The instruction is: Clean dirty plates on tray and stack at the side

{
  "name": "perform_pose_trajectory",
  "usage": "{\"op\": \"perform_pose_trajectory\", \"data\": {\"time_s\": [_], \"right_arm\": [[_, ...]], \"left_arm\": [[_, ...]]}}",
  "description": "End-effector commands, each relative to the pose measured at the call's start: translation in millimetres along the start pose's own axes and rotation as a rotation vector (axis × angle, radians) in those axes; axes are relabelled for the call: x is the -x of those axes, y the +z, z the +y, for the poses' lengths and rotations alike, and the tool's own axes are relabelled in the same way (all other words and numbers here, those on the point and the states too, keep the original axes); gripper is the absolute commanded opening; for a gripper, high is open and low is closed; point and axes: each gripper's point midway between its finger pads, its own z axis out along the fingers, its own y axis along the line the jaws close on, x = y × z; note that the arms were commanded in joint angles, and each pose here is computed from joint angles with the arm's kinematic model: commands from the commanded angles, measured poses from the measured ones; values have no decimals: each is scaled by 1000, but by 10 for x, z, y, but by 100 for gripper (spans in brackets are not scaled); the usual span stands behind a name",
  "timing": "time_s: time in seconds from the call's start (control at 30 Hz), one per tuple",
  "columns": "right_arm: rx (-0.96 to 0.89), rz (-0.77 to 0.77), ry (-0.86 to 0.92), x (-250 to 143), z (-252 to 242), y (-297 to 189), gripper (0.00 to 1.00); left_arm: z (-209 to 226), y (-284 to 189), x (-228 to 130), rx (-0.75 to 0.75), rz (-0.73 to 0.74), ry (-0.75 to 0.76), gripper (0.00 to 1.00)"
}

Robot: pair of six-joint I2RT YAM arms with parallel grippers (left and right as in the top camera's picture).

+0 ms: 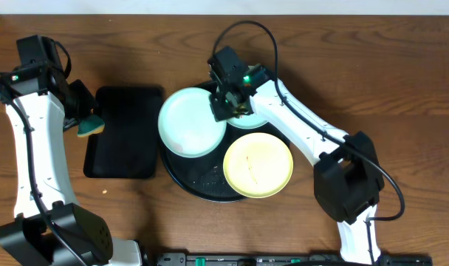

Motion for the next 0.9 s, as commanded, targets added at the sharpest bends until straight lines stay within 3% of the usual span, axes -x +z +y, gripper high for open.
{"op": "perform_pose_trajectory", "data": {"time_s": [0.0, 0.33, 0.87], "right_arm": [[25, -134, -63, 315, 229, -353, 1], [85, -398, -121, 843, 680, -440, 1], [86, -568, -258, 977, 1316, 87, 1]], "left_arm": [[42, -43, 12, 14, -10, -12, 8], [49, -30, -18, 18, 2, -11, 7], [50, -30, -18, 18, 2, -11, 7]]}}
